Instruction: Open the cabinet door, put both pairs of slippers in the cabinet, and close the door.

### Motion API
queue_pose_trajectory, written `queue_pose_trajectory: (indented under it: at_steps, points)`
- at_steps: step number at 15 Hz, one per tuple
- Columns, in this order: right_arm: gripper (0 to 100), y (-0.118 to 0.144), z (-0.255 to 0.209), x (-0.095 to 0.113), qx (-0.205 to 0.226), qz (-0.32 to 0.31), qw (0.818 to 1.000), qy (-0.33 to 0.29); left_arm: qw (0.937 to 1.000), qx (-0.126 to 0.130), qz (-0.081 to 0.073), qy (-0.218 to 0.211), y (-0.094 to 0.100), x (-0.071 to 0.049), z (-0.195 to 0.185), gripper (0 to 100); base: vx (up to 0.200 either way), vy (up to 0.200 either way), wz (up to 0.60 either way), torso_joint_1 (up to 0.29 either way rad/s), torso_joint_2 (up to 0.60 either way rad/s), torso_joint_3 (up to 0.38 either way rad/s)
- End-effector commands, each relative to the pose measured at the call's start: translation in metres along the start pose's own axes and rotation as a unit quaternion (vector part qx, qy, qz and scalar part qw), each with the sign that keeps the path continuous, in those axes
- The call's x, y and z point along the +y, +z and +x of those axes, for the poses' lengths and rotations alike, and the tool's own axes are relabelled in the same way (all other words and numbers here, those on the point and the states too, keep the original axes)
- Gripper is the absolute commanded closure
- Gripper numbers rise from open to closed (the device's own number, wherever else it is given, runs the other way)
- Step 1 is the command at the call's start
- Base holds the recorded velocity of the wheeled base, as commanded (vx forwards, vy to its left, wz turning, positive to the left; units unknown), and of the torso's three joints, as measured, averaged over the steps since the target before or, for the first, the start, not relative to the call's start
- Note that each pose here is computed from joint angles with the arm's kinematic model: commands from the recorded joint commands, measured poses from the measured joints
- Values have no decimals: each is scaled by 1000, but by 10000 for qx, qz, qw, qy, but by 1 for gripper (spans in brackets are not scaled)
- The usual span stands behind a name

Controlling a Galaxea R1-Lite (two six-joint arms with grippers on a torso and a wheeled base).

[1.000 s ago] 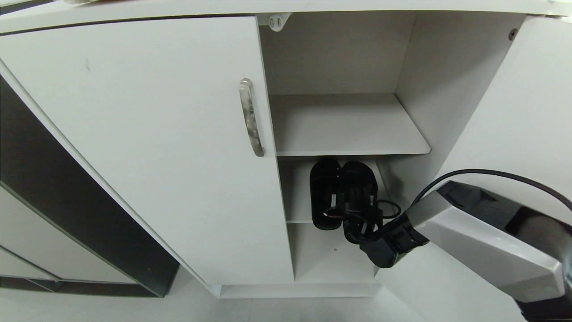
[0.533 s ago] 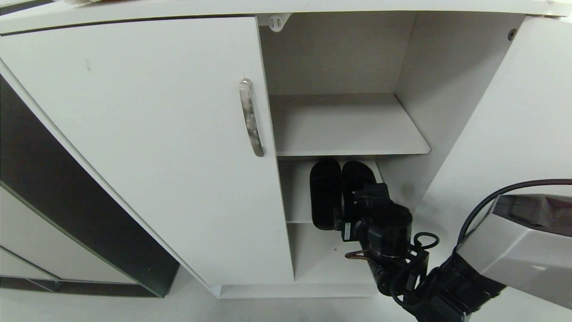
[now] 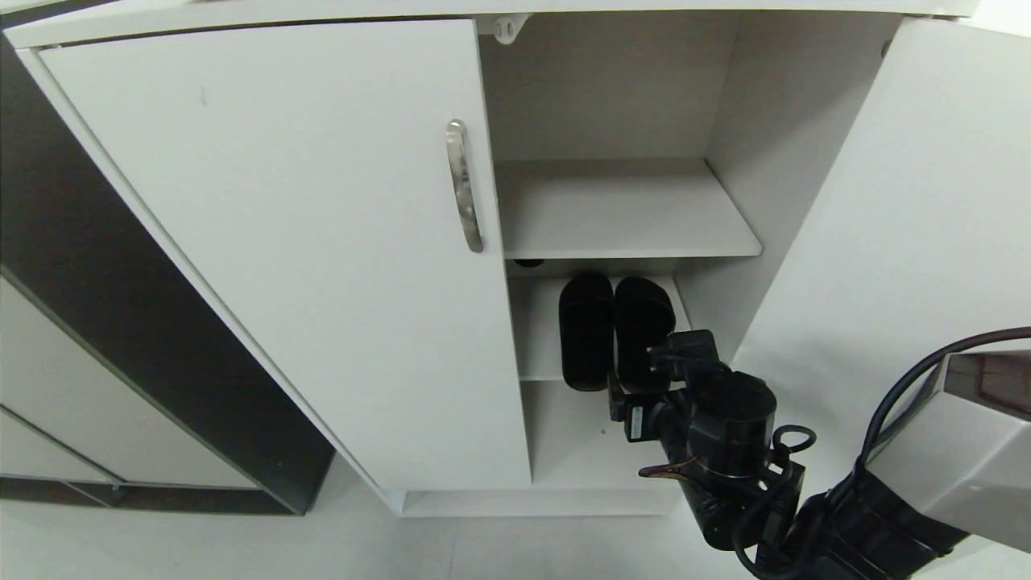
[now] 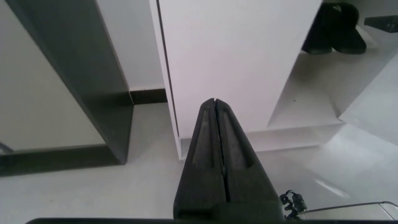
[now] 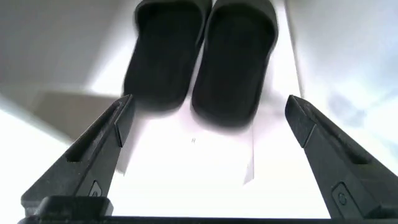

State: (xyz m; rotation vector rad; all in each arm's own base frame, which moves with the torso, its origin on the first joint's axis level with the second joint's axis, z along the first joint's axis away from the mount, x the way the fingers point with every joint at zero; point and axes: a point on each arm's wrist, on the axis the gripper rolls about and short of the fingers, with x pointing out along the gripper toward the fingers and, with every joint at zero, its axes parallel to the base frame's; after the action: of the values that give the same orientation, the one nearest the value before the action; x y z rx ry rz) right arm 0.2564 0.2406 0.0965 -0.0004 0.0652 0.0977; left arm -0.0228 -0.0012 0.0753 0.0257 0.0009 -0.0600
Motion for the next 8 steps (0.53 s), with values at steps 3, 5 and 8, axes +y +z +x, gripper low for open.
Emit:
queue_pose_trajectory:
  at_steps: [3, 5, 8]
  points:
    - [0, 1, 0, 0, -6, 27, 10000, 32, 10000, 7, 1, 1, 0, 0, 0, 100, -200, 0, 0, 1, 4, -1]
    - [0, 2, -2, 2, -30, 29, 10000, 64, 10000, 7, 1, 1, 0, 0, 0, 100, -200, 0, 0, 2, 5, 2]
    - [0, 3, -3, 3, -54, 48, 9999, 73, 10000, 7, 17, 8, 0, 0, 0, 100, 0, 0, 0, 0, 0, 0]
